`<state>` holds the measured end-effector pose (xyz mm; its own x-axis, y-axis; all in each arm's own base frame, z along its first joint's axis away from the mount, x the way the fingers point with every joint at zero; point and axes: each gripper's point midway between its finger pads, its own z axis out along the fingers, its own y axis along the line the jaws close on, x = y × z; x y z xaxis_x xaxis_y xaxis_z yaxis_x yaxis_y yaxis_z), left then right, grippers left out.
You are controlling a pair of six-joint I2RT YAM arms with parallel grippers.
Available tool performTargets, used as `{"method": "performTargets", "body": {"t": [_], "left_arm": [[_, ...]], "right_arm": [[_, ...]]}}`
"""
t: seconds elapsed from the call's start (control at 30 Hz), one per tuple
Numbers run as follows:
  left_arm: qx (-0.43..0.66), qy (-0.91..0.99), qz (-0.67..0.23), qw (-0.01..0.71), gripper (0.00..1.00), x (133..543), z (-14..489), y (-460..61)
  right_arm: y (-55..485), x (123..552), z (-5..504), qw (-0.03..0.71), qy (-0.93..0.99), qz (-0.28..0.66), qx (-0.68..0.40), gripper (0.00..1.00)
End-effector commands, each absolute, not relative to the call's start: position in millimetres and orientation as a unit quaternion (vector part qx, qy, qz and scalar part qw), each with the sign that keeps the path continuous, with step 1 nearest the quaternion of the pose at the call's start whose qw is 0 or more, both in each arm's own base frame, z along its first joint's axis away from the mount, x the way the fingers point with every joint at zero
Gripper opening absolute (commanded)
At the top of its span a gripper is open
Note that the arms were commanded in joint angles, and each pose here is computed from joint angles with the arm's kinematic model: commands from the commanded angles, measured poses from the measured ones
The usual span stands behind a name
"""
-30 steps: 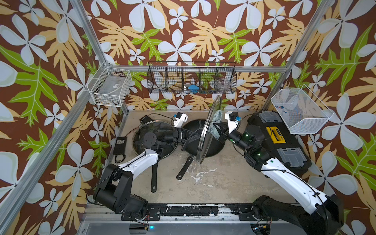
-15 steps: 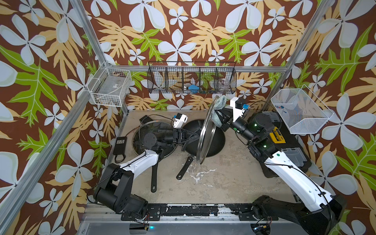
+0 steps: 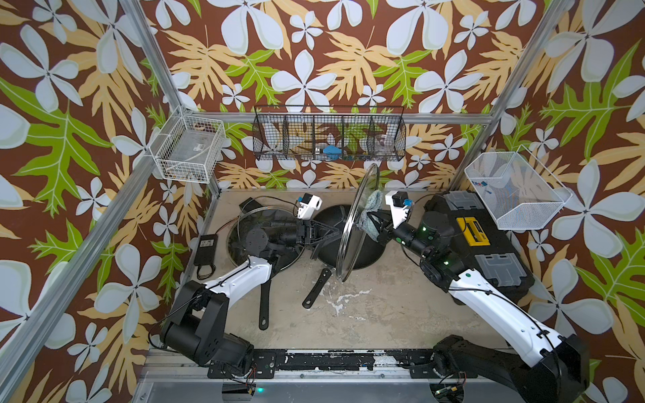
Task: Wipe the pot lid with a cloth
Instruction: Wipe the pot lid.
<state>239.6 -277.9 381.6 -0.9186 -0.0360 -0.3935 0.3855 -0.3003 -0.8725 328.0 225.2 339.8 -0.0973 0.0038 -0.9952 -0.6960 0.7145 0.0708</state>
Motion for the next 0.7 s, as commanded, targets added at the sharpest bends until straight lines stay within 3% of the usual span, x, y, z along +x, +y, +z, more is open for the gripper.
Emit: {"method": "performTargets", "body": {"t": [0.0,0.37,0.67], "left_arm": [[0.183,0.527,-0.806,0.198,0.00,234,408,-269],[0.159,0.527,-0.811,0.199,0.00,247,404,-271],[0.146,0.533,-0.811,0.193,0.00,257,395,-274]], "right_arm": [[232,308,336,0.611,0.674,0.311,-0.274,0.00],[262,241,341,0.585,0.633,0.359,-0.358,0.00],[282,195,403,0.602,0.545,0.407,-0.418,0.00]]}}
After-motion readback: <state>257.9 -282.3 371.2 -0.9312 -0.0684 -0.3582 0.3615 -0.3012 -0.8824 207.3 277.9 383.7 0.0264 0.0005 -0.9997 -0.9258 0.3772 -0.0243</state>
